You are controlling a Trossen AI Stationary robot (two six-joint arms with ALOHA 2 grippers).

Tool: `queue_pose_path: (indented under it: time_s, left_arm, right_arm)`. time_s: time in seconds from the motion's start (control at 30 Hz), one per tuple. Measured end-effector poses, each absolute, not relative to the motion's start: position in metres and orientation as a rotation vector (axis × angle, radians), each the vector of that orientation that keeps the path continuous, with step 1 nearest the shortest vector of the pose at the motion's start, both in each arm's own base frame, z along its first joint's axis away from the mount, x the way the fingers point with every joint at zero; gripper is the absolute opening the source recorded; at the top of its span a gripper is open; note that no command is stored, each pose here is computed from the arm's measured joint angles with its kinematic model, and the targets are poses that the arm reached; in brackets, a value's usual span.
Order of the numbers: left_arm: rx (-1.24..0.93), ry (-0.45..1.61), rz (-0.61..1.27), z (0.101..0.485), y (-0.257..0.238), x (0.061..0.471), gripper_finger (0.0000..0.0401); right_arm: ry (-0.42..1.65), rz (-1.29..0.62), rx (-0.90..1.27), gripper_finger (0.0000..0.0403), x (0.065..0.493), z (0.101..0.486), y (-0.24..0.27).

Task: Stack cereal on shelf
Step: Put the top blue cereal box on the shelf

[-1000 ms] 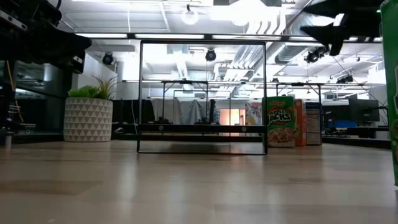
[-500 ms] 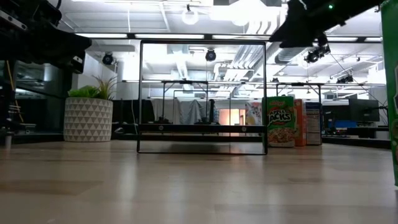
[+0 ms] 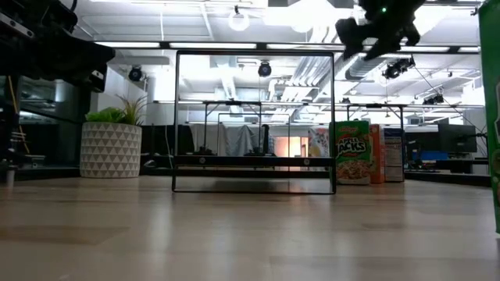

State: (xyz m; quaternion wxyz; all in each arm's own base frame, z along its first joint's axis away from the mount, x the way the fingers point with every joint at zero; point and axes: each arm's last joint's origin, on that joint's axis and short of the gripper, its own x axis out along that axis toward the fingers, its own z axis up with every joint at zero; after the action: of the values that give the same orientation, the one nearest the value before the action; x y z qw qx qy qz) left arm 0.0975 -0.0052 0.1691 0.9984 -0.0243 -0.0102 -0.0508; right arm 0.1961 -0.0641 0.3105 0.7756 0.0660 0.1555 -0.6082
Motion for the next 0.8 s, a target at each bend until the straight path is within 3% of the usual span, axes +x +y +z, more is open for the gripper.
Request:
queue_pose_path:
  time_s: [0.27, 0.8]
  left_arm:
    - [-0.049, -0.020, -0.101, 0.169, -0.005, 0.098, 0.0003]
    - [-0.049, -0.020, -0.101, 0.169, -0.005, 0.098, 0.0003]
  right_arm:
    - [0.669, -1.550, 0.299, 0.0267, 0.177, 0.264, -0.098]
    - [0.599, -1.573, 0.543, 0.0267, 0.160, 0.226, -0.137]
